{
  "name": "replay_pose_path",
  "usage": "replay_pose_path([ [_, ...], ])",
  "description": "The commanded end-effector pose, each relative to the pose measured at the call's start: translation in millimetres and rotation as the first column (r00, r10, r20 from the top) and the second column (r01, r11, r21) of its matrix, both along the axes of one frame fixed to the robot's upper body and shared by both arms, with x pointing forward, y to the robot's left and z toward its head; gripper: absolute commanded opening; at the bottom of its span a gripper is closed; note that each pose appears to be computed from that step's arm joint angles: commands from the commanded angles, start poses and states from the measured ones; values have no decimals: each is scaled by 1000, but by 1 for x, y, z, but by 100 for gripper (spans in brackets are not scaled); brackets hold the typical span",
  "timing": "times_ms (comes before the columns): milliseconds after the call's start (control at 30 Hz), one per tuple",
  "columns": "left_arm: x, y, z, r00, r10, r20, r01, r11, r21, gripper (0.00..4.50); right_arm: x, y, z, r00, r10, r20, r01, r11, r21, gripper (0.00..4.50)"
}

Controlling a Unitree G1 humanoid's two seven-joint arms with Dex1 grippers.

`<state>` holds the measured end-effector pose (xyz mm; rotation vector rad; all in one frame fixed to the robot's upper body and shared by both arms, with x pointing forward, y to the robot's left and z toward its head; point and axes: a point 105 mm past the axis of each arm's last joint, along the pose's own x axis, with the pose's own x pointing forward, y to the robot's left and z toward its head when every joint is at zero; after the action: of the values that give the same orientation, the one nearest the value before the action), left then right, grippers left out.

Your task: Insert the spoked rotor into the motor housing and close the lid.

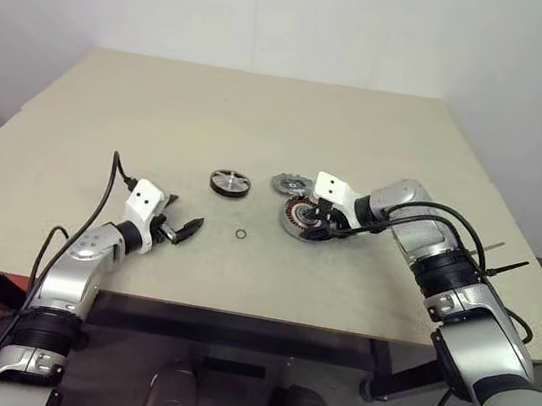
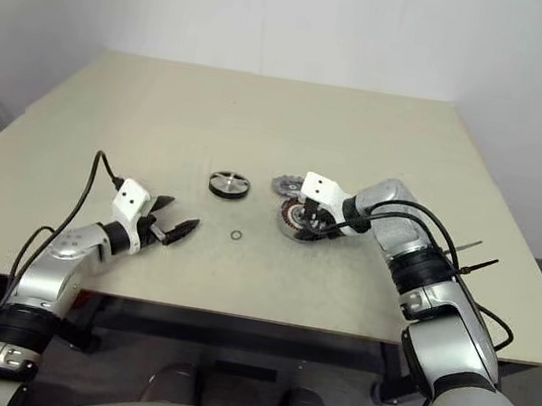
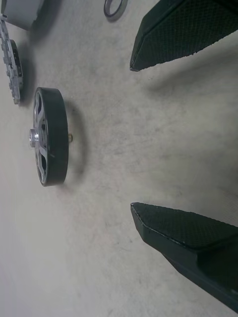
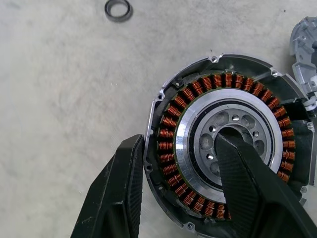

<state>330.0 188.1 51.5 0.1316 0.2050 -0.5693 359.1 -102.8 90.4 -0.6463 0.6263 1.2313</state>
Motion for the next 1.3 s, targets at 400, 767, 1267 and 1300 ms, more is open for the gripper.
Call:
replay_pose_path([
  [400,-2,-1,10,999,10,38,-10,1000,1,450,-2,44,-4,998,-18,53,15,999,50,188],
  [767,-2,-2,9,1000,3,31,-3,1000,5,450,4,2,-8,992,-9,125,19,997,-77,188],
  [1267,1,-4,10,999,-11,31,11,1000,8,450,3,-15,-25,996,-18,90,29,991,-127,188],
  [1300,1,-4,10,999,-10,31,10,1000,8,450,3,-16,-25,996,-21,85,32,991,-127,188],
])
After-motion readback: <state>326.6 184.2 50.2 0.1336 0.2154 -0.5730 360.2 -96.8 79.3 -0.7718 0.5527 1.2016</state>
